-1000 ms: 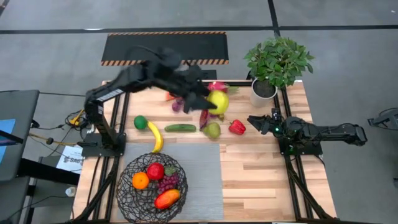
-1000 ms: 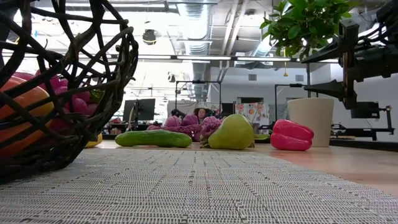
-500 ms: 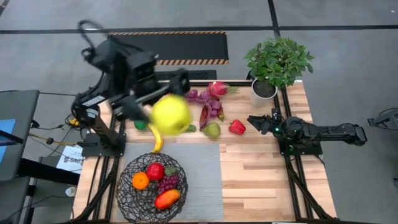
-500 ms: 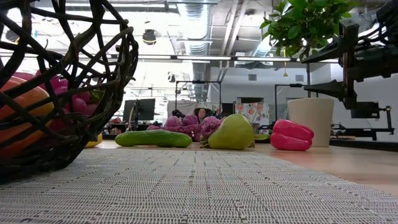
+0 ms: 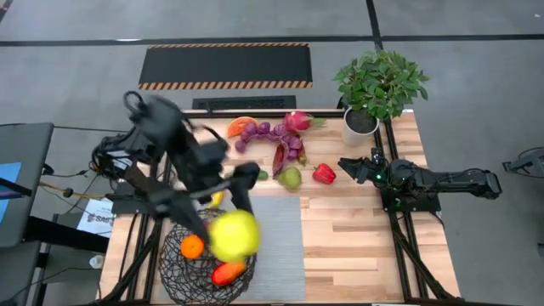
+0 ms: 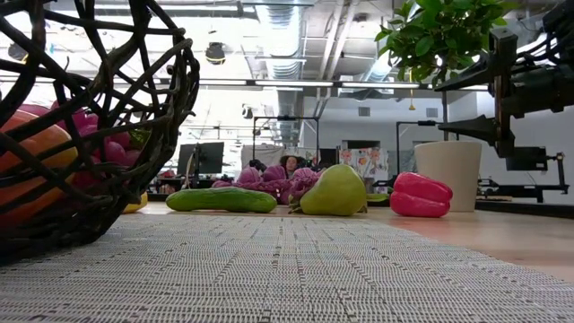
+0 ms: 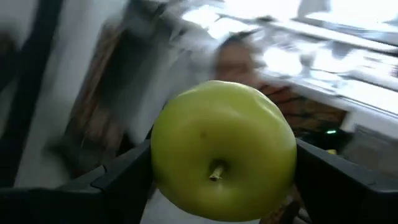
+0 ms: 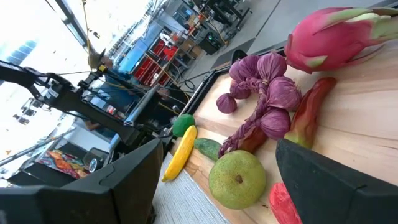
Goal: Build produce basket
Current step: Put the green apple into the black wire basket
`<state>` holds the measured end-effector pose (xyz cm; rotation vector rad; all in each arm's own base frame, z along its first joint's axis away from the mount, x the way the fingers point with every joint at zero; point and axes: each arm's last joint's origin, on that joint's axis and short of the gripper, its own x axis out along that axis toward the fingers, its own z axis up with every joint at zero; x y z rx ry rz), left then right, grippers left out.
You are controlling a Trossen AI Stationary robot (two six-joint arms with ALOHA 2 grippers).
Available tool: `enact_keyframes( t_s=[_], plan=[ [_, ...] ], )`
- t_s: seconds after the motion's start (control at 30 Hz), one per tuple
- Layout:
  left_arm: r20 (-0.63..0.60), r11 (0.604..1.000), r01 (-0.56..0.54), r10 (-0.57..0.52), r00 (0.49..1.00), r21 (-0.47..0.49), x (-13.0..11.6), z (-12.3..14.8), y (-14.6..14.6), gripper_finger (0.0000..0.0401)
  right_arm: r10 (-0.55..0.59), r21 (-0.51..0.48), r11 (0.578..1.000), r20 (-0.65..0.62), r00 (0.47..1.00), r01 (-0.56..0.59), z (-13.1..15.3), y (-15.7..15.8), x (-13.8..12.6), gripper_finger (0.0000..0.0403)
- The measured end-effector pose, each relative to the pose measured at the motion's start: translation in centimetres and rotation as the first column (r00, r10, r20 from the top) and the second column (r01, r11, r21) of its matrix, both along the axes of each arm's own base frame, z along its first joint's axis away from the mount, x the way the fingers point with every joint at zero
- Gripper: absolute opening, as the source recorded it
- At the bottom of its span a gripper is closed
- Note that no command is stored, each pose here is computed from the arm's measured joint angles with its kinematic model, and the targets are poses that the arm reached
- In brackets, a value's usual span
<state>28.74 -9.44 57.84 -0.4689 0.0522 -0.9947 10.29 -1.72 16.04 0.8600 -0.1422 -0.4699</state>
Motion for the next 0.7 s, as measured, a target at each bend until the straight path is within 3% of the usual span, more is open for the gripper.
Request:
enact_keyframes(
  t_s=[0.07,0.1,0.17,0.3,0.4,0.43,0.53,0.6,0.67,0.7],
  plan=[
    [-0.196,0.997,-0.063,0.069,0.978,0.035,0.2,-1.7,-0.7,0.0318,0.0,0.0,1.0,0.0,1.0,0.0,0.0,0.0,0.0,0.0333],
    [-0.315,0.993,-0.099,0.113,0.942,0.061,0.1,-2.7,-0.9,0.0318,0.0,0.0,1.0,0.0,1.0,0.0,0.0,0.0,0.0,0.0333],
    [-0.533,0.981,-0.156,0.194,0.824,0.116,-0.2,-4.6,-1.3,0.0318,-0.001,0.0,1.0,0.0,1.0,0.001,0.0,0.0,0.0,0.0333],
    [-0.815,0.947,-0.205,0.317,0.485,0.246,-1.4,-7.9,-1.2,0.0318,-0.001,0.0,1.0,0.0,1.0,0.001,0.0,0.0,0.0,0.0333],
    [-0.868,0.885,-0.195,0.457,0.194,0.422,-3.3,-10.0,-1.0,0.0318,-0.001,0.0,1.0,0.0,1.0,0.001,0.0,0.0,0.0,0.0333],
    [-0.856,0.864,-0.201,0.494,0.152,0.462,-3.5,-10.4,-1.2,0.0318,-0.001,0.0,1.0,0.0,1.0,0.001,0.0,0.0,0.0,0.0333],
    [-0.815,0.836,-0.232,0.542,0.205,0.498,-3.4,-11.2,-2.3,0.0318,-0.001,0.0,1.0,0.0,1.0,0.001,0.0,0.0,0.0,0.0333],
    [-0.79,0.795,-0.259,0.594,0.153,0.548,-3.6,-11.8,-2.6,0.0318,-0.001,0.0,1.0,-0.007,1.0,0.001,-0.1,0.0,0.0,0.0333],
    [-0.77,0.76,-0.231,0.635,0.067,0.607,-4.2,-13.0,-3.1,0.0318,-0.002,0.0,1.0,-0.006,1.0,0.002,-0.1,0.0,0.0,0.0333],
    [-0.766,0.756,-0.215,0.641,0.048,0.619,-4.1,-13.7,-3.6,0.0318,-0.003,0.0,1.0,-0.01,1.0,0.003,-0.1,0.0,0.1,0.0333]
  ],
)
